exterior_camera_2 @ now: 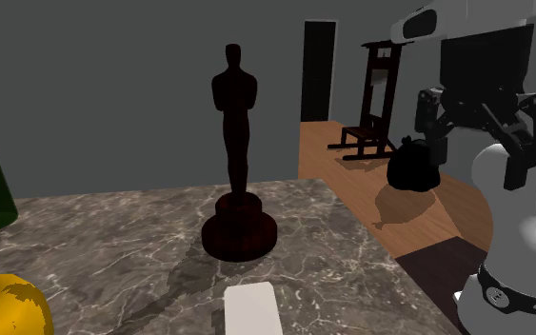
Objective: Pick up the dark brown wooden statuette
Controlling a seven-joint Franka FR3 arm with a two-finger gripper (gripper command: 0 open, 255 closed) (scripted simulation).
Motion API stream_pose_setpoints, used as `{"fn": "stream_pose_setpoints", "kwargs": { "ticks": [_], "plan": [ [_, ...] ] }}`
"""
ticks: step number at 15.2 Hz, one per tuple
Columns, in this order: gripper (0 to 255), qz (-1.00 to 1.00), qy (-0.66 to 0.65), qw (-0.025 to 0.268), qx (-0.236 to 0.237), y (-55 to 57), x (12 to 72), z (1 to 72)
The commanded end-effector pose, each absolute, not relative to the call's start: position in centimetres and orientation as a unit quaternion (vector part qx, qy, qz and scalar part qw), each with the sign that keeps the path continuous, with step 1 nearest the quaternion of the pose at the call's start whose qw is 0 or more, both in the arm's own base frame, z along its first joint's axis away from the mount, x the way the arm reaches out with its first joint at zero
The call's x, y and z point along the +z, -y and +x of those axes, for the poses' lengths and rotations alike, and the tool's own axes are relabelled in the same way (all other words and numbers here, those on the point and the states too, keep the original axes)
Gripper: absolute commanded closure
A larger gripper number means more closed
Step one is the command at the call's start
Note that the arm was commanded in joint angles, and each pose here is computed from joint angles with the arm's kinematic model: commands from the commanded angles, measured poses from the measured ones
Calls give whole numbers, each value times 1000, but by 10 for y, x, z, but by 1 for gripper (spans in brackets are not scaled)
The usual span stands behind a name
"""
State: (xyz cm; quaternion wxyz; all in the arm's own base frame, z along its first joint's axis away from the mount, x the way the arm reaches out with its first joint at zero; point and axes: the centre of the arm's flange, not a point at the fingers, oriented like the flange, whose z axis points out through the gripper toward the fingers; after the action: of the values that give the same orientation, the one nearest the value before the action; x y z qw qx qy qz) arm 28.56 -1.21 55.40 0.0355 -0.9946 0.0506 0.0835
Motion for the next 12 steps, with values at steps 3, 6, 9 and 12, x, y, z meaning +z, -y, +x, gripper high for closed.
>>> {"fn": "stream_pose_setpoints", "kwargs": {
  "ticks": [3, 6, 9, 12],
  "plan": [
    [0, -995, -59, 27, 74, 22, 563, 304],
    [0, -996, -71, 15, 59, 38, 577, 332],
    [0, -996, -83, 2, 44, 54, 593, 358],
    [0, -995, -95, -10, 29, 70, 610, 384]
  ]
}}
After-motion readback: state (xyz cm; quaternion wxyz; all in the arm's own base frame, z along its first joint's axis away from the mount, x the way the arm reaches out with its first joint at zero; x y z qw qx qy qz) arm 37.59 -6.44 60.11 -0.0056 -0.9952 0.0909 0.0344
